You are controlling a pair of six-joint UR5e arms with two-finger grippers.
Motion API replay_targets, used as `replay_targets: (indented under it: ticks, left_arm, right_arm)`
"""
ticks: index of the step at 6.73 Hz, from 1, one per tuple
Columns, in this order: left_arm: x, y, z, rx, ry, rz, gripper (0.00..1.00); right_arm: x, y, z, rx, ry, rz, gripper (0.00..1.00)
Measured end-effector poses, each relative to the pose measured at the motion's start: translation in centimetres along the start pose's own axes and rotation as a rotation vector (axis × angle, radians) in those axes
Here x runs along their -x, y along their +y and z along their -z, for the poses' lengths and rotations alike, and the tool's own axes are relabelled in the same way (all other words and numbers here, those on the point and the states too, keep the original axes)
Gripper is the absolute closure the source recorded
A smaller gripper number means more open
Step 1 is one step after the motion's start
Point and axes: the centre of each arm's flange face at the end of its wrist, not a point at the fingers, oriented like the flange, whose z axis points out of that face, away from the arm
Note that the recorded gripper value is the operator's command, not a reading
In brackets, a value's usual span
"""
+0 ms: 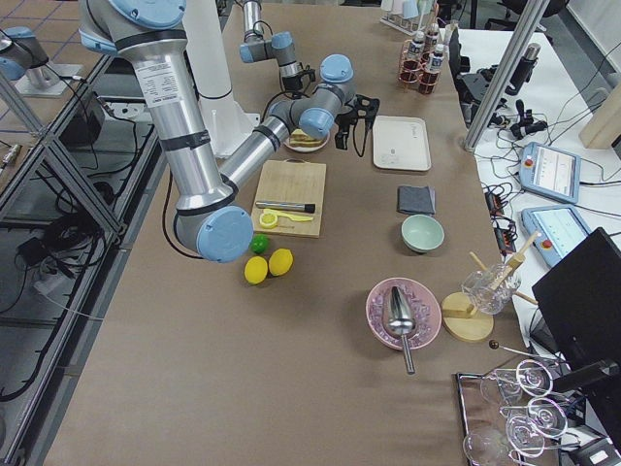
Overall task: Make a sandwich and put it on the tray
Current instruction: 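Reach the left gripper to the plate rim and grasp the white plate, then carry the plate with the left gripper onto the white tray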
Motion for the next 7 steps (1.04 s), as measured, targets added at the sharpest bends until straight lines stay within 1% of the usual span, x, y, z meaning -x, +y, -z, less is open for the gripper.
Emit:
replay_targets:
  ticks: [1,2,6,7]
  left_arm:
    - [0.1,0.1,-0.3,0.001,-0.005,-0.001,0.89]
    - [0.2,0.1,-0.5,0.002,-0.008,-0.002,1.00]
    - [-1.0,-0.6,0.3,0.009,0.014,0.000,1.00]
    - [-1.1,-1.8,0.8,0.030,0.019,0.010,1.00]
  right_arm:
    - [-0.2,0.0,0.0,0.000,0.000,0.000,0.00]
    - [-0.2,0.0,0.0,0.000,0.001,0.000,0.00]
    - [-0.1,0.1,0.1,0.000,-0.002,0.002,0.00]
    - [-0.1,0.1,0.2,-0.001,-0.003,0.003,0.00]
